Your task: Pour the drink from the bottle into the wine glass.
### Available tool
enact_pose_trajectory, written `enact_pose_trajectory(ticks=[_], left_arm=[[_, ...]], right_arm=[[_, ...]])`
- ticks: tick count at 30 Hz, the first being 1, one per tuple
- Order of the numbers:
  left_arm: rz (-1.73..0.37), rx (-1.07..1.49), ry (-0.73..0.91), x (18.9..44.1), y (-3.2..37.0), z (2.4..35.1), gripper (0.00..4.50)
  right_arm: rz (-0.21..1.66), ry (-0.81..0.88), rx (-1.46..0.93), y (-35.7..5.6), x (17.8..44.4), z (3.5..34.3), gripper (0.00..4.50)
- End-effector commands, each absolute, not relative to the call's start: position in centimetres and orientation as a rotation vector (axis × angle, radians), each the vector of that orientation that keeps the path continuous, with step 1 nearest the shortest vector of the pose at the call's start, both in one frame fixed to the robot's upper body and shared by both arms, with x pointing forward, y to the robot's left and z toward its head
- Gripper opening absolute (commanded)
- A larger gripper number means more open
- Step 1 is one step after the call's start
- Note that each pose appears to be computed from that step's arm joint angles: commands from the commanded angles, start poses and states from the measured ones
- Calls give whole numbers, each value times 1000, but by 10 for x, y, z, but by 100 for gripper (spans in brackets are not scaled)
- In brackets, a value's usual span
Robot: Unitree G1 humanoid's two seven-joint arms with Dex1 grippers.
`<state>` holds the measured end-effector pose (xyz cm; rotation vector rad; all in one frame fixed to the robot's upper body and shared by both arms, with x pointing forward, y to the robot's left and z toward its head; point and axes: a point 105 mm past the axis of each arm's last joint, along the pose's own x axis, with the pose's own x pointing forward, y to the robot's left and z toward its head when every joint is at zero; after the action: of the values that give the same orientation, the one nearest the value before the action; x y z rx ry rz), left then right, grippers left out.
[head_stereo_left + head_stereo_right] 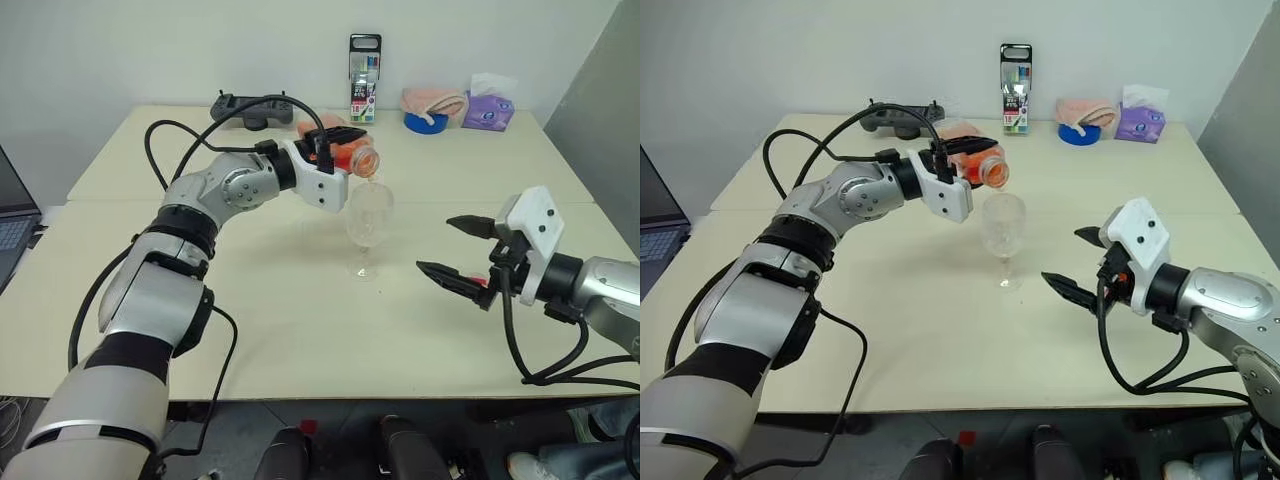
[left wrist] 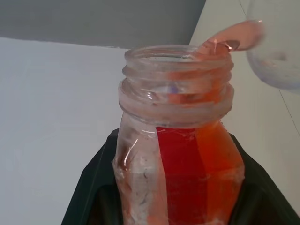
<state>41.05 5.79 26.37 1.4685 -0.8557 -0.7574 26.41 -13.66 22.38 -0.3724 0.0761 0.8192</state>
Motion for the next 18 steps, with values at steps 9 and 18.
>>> enact_pose_trajectory(ticks=[9,18], left_arm=[[-694,1525,-965,407,52,287,189],[-684,1544,-974,408,53,288,189]], right_arm=[[819,23,-408,-134,264,234,450],[829,-2,-392,-131,266,237,450]])
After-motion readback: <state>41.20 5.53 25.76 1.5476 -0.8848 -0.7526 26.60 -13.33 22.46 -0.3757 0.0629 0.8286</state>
